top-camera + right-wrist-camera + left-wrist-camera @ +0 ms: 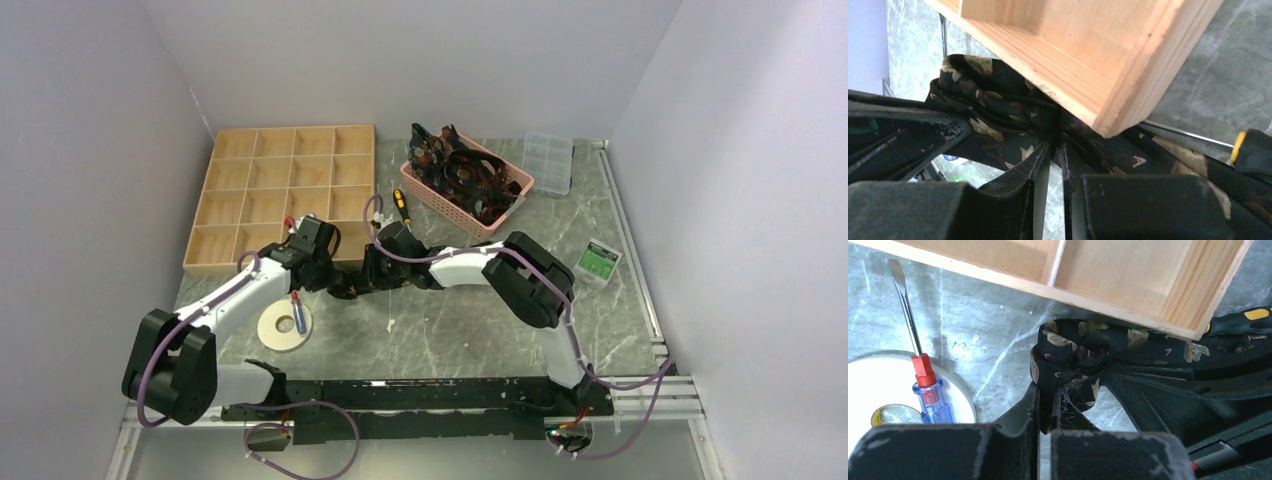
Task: Roll the ties
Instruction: Roll the tie at the center of the board.
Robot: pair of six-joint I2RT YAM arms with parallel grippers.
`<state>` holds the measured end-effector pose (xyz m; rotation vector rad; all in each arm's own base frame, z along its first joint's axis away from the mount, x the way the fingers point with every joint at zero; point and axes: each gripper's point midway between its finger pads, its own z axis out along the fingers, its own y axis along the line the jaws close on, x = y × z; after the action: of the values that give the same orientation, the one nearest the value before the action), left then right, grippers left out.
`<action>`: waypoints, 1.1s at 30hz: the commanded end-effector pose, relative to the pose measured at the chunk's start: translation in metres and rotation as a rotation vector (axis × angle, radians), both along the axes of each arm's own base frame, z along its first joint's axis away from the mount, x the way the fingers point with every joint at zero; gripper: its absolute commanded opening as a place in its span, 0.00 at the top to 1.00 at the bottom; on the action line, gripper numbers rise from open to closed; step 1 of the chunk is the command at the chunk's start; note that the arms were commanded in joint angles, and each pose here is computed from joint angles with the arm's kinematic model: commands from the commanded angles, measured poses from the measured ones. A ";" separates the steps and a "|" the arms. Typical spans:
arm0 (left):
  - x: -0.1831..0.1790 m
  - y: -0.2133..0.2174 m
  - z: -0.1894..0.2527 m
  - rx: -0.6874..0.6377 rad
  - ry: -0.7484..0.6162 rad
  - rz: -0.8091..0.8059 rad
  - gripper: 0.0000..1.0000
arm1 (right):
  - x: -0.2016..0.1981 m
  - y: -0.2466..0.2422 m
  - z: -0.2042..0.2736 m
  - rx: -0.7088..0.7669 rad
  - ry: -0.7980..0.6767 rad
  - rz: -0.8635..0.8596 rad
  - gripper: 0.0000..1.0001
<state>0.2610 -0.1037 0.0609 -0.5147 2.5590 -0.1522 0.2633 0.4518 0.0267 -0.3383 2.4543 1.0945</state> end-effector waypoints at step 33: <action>0.018 -0.041 0.011 0.403 0.029 -0.175 0.97 | -0.021 -0.142 0.031 -0.059 -0.231 -0.271 0.69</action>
<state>0.2702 -0.1393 0.0689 -0.1617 2.5955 0.2088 0.2349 0.3436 0.0552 -0.1926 2.3223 0.9650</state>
